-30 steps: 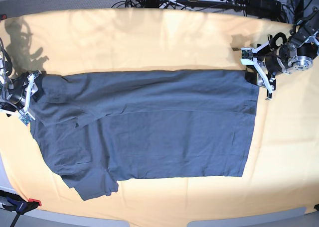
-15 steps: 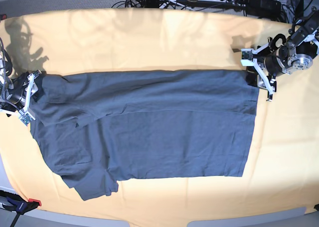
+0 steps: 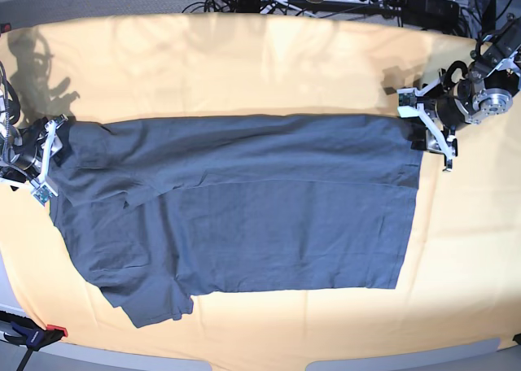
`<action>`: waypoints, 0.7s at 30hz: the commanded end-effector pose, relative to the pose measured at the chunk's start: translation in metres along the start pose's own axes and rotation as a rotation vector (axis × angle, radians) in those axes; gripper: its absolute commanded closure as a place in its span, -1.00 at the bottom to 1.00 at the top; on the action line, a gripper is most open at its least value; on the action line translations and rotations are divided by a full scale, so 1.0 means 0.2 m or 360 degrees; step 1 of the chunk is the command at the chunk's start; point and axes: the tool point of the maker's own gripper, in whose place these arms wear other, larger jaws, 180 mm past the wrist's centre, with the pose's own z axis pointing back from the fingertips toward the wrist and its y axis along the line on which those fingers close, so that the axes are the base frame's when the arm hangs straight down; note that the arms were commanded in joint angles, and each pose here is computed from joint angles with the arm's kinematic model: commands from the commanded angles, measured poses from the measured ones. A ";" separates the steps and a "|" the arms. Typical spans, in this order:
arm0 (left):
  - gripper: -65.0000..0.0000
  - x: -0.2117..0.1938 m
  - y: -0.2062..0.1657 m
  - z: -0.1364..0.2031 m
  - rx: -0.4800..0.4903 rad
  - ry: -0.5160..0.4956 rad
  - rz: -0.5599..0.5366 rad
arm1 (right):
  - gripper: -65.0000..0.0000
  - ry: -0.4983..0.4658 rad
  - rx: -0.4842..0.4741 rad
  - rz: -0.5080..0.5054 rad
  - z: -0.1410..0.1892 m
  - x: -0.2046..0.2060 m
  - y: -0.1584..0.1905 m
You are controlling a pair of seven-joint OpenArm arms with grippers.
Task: Fold the T-shirt properly
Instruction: 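Regrasp the shoulder edge with both grippers, pulling it taut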
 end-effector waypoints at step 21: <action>1.00 -0.04 0.06 0.02 0.0065 0.0056 -0.0014 | -0.05 0.0226 0.0198 0.0240 0.01 -0.22 0.14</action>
